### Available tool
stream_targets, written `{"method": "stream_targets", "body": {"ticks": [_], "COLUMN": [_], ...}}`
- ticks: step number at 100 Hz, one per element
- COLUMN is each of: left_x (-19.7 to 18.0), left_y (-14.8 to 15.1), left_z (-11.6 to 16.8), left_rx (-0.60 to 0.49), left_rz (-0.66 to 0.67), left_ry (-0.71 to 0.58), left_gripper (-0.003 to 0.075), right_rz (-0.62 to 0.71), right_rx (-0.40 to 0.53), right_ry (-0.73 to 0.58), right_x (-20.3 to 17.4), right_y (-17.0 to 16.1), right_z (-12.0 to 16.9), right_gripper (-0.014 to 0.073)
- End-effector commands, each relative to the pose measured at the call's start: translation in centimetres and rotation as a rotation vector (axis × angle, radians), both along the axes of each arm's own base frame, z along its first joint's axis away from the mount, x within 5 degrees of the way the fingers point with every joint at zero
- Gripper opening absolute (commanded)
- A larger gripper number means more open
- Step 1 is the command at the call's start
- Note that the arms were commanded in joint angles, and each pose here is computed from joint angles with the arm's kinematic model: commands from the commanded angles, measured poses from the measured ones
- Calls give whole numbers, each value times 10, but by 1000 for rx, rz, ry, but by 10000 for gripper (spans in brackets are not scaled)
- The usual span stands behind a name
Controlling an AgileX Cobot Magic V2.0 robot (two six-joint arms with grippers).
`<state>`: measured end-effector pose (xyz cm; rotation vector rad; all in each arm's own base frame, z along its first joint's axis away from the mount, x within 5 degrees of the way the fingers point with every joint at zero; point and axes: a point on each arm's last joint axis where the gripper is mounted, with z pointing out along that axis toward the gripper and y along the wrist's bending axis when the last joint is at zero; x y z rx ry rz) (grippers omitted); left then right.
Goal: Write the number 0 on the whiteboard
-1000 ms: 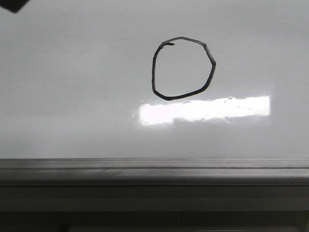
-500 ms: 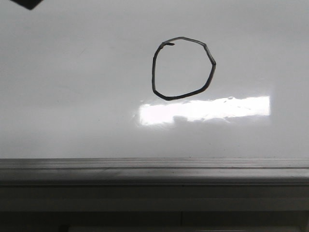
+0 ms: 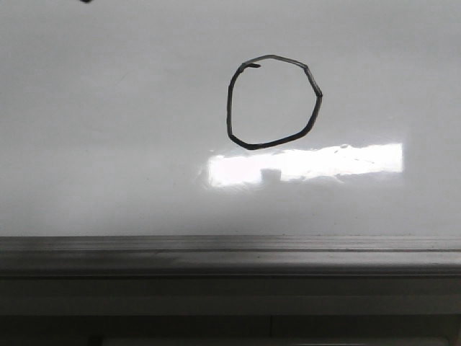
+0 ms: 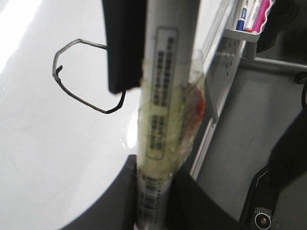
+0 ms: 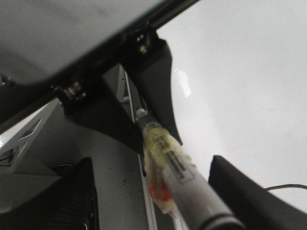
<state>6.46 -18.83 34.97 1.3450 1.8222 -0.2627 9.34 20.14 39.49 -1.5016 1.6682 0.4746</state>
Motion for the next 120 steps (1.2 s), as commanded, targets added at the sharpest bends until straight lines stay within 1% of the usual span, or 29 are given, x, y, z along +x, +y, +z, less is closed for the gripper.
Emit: {"method": "stream_targets", "body": {"ticks": [1, 9, 17, 29, 36, 41, 44, 46, 51, 53, 54, 58, 66, 73, 84, 92, 106, 120], "left_x": [1, 1, 4, 9, 12, 15, 16, 18, 21, 23, 24, 26, 32, 37, 46, 55, 70, 81], "left_y": [-4, -6, -7, -5, -3, -2, 0, 1, 4, 6, 7, 9, 12, 13, 13, 16, 21, 15], "left_z": [5, -7, -15, -20, -21, -21, -21, -22, -23, -24, -24, -27, -29, -30, -30, -31, -35, -45], "left_rx": [-121, -162, -222, -295, -342, -382, -405, -423, -465, -480, -491, -504, -514, -539, -592, -608, -598, -555], "left_rz": [5, 22, 71, 155, 207, 259, 297, 330, 417, 458, 480, 522, 575, 585, 593, 630, 689, 681], "left_ry": [-13, -3, 12, -4, -11, -4, 9, 20, 58, 78, 88, 115, 163, 200, 263, 272, 251, 254], "left_gripper": [-20, -20, -20, -20, -20, -20, -20, -20, -20, -20, -20, -20, -20, -20, -20, -20, -20, -20], "right_rz": [-13, -45, -83, -133, -186, -232, -257, -274, -302, -305, -305, -304, -315, -331, -368, -384, -392, -377], "right_rx": [112, 141, 183, 197, 190, 180, 179, 180, 191, 195, 197, 208, 252, 270, 277, 277, 279, 313], "right_ry": [-94, -116, -124, -136, -125, -116, -108, -104, -100, -103, -106, -121, -131, -115, -88, -76, -68, -80], "right_x": [-3, -5, -9, -13, -14, -14, -15, -15, -17, -18, -18, -20, -25, -27, -29, -30, -30, -30], "right_y": [-13, -24, -36, -54, -66, -75, -79, -83, -90, -93, -94, -100, -110, -116, -124, -128, -129, -127], "right_z": [26, 33, 41, 47, 48, 48, 48, 47, 45, 44, 44, 40, 34, 25, 11, 4, 1, 4], "right_gripper": [484, 484, 484, 482, 443, 370, 293, 258, 106, 66, 28, -78, -64, -65, -65, -65, -65, -65]}}
